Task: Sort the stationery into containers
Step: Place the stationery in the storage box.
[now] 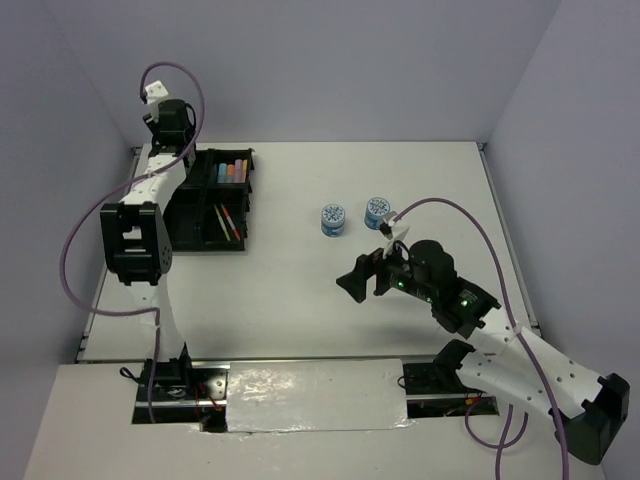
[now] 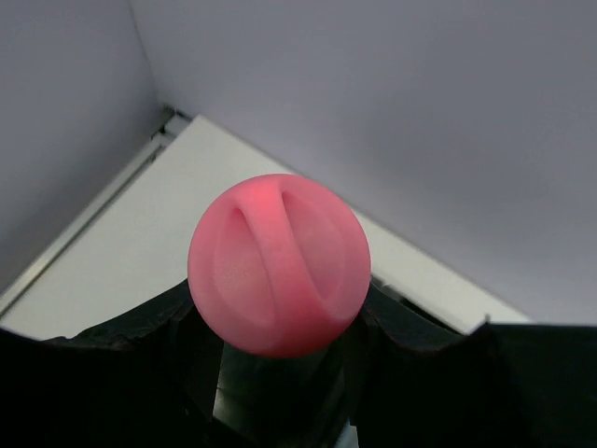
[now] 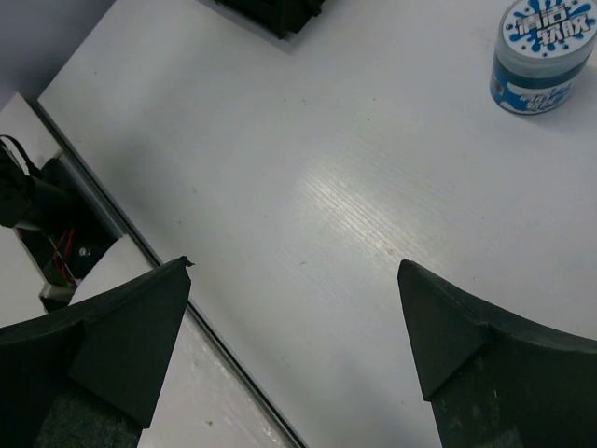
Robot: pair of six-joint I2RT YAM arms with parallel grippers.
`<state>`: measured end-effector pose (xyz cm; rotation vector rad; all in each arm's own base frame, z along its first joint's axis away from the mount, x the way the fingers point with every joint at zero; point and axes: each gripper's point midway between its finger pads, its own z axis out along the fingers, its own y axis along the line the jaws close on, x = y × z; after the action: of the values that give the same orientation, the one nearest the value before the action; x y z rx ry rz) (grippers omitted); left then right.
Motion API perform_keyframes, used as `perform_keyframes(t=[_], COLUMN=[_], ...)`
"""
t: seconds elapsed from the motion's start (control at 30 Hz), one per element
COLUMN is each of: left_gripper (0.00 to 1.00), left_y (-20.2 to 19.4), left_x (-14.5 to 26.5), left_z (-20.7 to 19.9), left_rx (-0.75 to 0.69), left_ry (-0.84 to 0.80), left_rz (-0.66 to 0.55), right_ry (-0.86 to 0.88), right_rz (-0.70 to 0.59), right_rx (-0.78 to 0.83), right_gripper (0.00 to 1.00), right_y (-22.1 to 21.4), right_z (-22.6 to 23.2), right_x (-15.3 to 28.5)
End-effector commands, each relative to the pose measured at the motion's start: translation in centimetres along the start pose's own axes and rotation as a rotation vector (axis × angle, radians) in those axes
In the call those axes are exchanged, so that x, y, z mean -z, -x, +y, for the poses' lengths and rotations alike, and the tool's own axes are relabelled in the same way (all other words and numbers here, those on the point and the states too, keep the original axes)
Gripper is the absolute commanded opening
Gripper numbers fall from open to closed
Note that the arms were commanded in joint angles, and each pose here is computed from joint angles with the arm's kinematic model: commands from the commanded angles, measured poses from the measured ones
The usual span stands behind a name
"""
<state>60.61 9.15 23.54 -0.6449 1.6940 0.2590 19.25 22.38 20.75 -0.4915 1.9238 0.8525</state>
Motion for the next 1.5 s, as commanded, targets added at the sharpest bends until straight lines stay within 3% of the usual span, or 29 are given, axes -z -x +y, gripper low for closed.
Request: perform_keyframes(t=[0.0, 0.3, 0.5, 0.8, 0.9, 0.97, 1.03, 1.37, 1.47], left_gripper=[0.00, 0.00, 0.03, 0.25, 0.39, 0.57, 0.65, 0.74, 0.84], left_y=[0.8, -5.6, -7.7, -8.7, -8.9, -8.8, -9.0, -8.1, -6.4], left_x=[-2.6, -5.3, -5.3, -5.2, -5.1, -5.1, -5.1, -4.3, -3.5], left_z=[-0.7, -0.2, 0.7, 1.1, 1.1, 1.1, 1.0, 0.3, -0.3], left_rx=[0.022, 0.024, 0.011, -0.019, -0.017, -0.018, -0.022, -0.024, -0.004], left_ry=[-0.083, -0.111, -0.098, -0.085, -0.084, -0.079, -0.086, -0.089, -0.100], left_rz=[-0.060, 0.009, 0.030, 0.052, 0.058, 0.053, 0.057, 0.039, 0.017], right_ry=[0.031, 0.001, -0.005, 0.003, 0.000, 0.010, 0.018, 0.019, 0.021], right_rz=[-0.018, 0.017, 0.036, 0.032, 0.035, 0.037, 0.041, 0.042, 0.045], right_rx=[0.009, 0.032, 0.040, 0.044, 0.046, 0.050, 0.048, 0.051, 0.051], right_gripper=[1.00, 1.00, 1.00, 1.00, 1.00, 1.00, 1.00, 1.00, 1.00], right_y=[0.4, 0.7, 0.4, 0.4, 0.2, 0.2, 0.1, 0.1, 0.0], right_z=[0.5, -0.2, -0.4, -0.3, -0.4, -0.3, -0.2, -0.1, -0.1], right_x=[-1.2, -3.1, -3.6, -3.5, -3.6, -3.7, -3.8, -3.9, -3.9])
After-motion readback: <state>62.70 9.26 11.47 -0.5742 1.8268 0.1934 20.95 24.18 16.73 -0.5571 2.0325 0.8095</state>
